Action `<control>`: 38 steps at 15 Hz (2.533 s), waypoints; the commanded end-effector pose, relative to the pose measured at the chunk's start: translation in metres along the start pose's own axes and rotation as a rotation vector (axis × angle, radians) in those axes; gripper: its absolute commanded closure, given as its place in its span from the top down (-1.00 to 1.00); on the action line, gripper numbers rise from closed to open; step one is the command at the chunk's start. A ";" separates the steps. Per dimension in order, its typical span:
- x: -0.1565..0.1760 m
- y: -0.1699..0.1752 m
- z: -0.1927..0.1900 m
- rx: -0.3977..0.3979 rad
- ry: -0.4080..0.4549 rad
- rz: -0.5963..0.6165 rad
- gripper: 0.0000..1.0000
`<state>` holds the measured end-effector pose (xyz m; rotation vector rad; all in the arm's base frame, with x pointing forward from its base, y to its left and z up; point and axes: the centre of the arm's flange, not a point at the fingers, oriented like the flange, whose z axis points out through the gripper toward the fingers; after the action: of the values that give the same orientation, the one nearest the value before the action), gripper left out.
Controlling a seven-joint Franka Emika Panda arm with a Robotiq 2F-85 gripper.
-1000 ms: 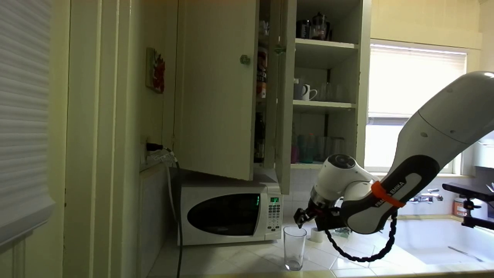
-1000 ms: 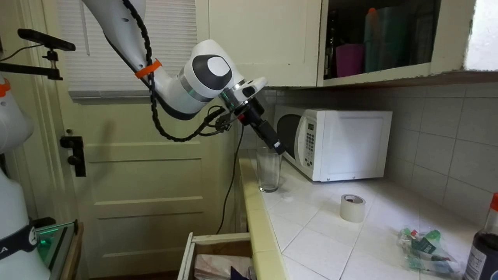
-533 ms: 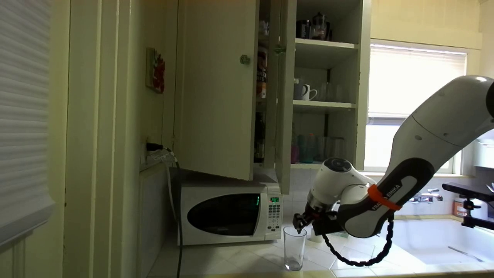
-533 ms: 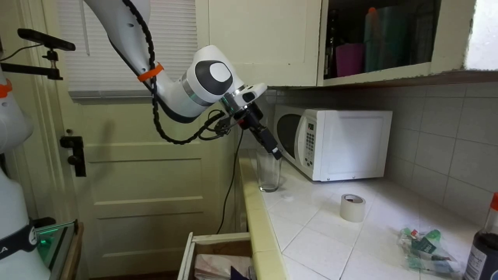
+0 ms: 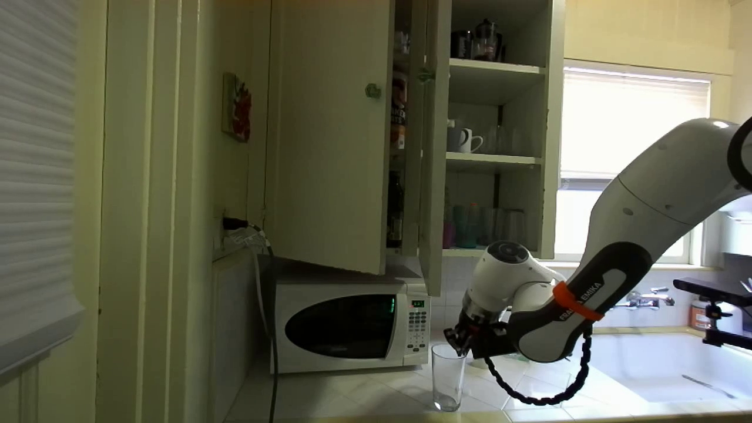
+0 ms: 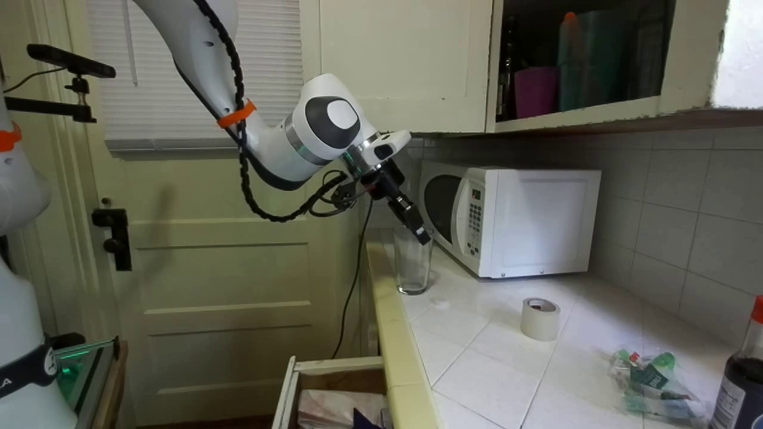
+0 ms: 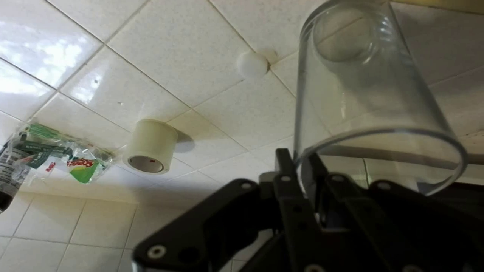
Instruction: Move the cup
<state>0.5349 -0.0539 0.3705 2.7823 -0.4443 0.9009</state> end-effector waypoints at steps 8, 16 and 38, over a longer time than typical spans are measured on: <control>0.008 0.027 -0.004 -0.062 -0.036 0.154 -0.96; 0.062 0.097 0.000 -0.196 -0.035 0.539 -0.96; 0.149 0.079 0.038 0.003 0.147 0.589 -0.96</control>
<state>0.6242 -0.1600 0.4384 2.5446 -1.3077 1.1011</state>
